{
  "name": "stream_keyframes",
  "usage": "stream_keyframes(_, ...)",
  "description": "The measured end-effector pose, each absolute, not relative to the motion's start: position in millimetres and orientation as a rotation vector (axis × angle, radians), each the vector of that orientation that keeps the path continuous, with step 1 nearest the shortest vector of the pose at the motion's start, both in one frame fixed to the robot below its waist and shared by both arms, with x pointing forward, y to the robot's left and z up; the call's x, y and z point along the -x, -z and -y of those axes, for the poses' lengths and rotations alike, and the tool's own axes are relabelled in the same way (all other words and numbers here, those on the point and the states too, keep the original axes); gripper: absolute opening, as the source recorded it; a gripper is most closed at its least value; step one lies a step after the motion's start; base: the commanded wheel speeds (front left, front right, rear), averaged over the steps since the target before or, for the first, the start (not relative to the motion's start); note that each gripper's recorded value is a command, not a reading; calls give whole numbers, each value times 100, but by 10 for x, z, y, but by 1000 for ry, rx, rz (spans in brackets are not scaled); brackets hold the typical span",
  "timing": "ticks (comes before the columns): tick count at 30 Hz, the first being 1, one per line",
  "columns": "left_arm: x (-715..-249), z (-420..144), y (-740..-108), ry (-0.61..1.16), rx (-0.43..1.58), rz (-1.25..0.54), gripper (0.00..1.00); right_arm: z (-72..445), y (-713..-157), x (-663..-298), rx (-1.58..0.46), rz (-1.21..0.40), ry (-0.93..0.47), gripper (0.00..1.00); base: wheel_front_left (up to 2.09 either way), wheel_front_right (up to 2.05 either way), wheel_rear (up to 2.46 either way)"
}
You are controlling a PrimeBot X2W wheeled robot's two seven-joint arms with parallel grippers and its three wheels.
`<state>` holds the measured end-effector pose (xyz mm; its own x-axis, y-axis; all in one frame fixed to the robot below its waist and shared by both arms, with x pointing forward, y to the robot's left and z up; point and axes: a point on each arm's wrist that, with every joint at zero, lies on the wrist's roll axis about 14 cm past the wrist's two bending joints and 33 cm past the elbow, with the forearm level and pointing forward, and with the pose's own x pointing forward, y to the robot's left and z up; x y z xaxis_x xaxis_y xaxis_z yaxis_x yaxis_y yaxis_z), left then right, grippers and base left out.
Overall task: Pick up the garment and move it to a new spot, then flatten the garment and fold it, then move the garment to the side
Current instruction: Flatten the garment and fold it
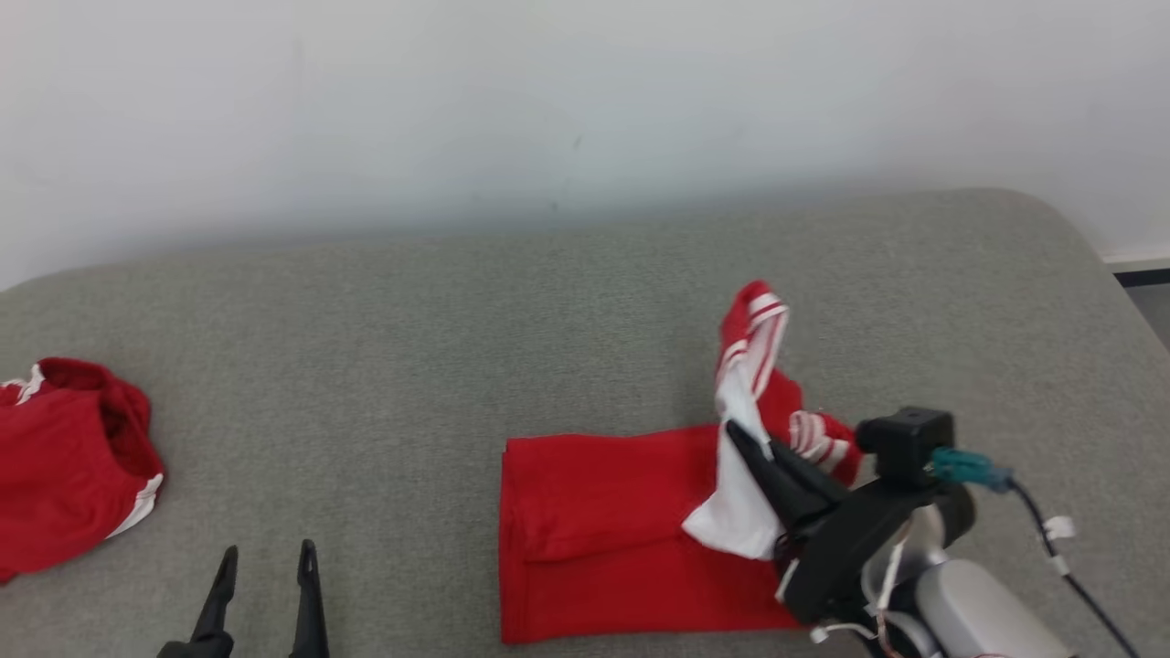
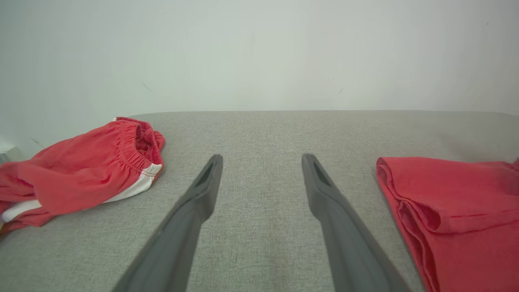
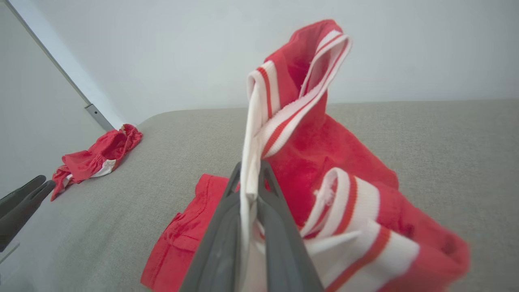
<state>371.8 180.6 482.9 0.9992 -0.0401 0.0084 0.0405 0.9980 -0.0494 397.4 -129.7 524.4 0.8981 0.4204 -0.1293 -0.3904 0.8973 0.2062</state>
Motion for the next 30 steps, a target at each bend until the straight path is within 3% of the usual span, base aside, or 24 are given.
stream_keyframes(8, -3702, -1842, -4852, 33, 58, 14, 100, 542, -5029, -3920, -211, -262, -571, 0, 0, 0, 0)
stream_keyframes(17, -3662, -1983, -4815, -11, 67, 1, 100, 208, -4614, -3966, -201, -374, -609, 0, 0, 0, 0)
stream_keyframes(18, -3664, -1992, -4807, -14, 67, -1, 100, 200, -4600, -3975, -199, -373, -610, 22, 0, 0, 0)
stream_keyframes(19, -3666, -1992, -4801, -14, 68, -3, 100, 198, -4600, -3983, -200, -367, -609, 100, 0, 0, 0)
stream_keyframes(25, -3688, -1987, -4807, -14, 72, 0, 100, 239, -4899, -4062, -240, -232, -610, 100, 0, 0, 0)
stream_keyframes(30, -3677, -1994, -4830, -13, 72, 7, 100, 655, -5216, -4190, -240, -100, -537, 100, 0, 0, 0)
